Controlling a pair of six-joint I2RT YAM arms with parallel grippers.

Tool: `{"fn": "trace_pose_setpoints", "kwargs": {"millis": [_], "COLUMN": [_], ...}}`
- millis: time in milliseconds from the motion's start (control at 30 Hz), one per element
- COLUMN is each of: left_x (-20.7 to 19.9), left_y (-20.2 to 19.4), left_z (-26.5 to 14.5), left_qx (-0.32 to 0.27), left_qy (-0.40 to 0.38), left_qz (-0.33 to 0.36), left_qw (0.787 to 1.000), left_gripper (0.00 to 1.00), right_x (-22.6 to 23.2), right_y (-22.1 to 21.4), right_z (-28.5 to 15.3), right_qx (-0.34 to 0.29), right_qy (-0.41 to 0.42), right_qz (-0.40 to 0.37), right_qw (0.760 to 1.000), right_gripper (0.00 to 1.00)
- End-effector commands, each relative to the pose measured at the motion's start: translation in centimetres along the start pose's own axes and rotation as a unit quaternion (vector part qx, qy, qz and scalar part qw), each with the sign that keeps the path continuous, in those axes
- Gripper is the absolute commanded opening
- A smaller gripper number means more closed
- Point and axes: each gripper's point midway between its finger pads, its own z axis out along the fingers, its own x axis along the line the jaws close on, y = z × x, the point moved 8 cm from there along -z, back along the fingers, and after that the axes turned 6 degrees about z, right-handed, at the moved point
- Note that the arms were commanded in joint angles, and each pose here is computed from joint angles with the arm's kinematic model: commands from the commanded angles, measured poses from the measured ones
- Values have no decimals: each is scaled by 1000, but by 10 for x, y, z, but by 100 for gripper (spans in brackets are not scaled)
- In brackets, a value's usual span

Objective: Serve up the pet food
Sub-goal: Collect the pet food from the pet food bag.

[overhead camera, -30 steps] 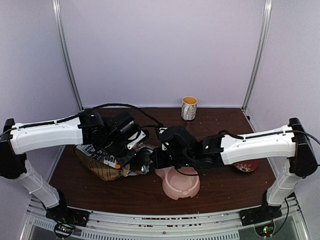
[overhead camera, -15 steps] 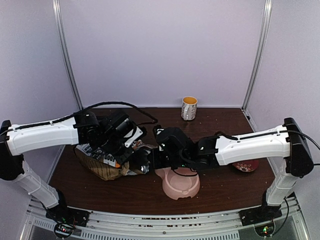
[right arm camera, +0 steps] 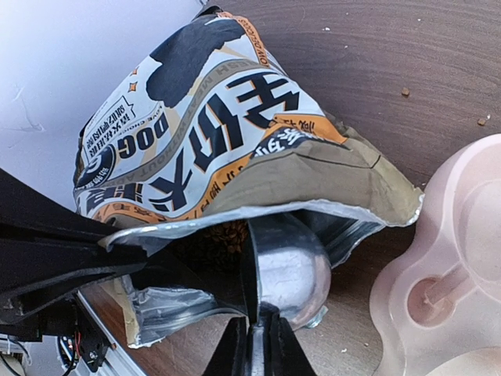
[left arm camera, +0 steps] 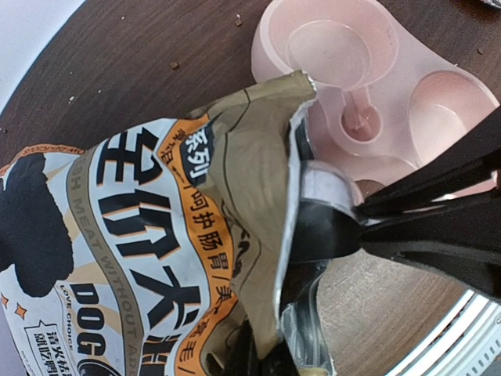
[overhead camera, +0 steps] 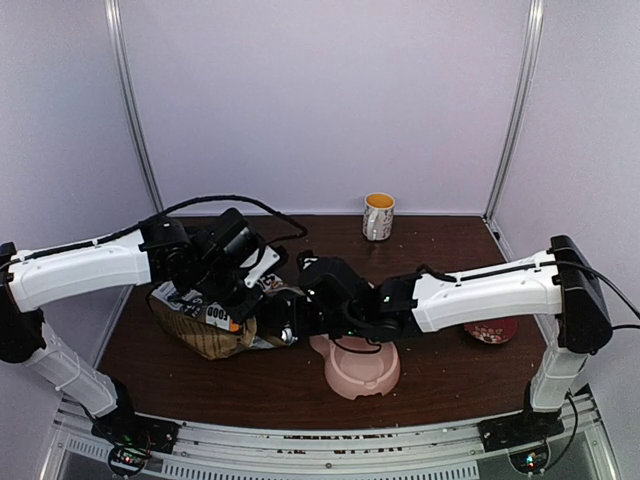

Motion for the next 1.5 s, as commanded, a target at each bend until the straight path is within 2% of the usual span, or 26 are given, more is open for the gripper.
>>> {"fn": "trace_pose_setpoints", "kwargs": {"millis": [0,367,800,1033,1467], "left_x": [12,14,18,20,23], "left_y": [31,31,29,29,29], "left_z": [-21,-26,-33,-32,-30], "left_qx": [-83,-91,-100,-100,-98], "left_qy": [3,-5,-10,-11,-10], "left_qz": [-32,-35,-45,-48,-53], "left_qw": [996,995,994,994,994], "left_gripper": [0,0,0,0,0], "right_x": [16,19,15,25,53], "right_y": [10,0,-34,-53,-53], "right_z": [9,47,97,118,115], "right_qx": [-33,-30,39,96,133], "right_qy": [14,-11,-20,27,153], "right_qz": [11,-15,-34,-35,-21], "right_qw": [999,999,998,994,979], "right_gripper": [0,0,0,0,0]}}
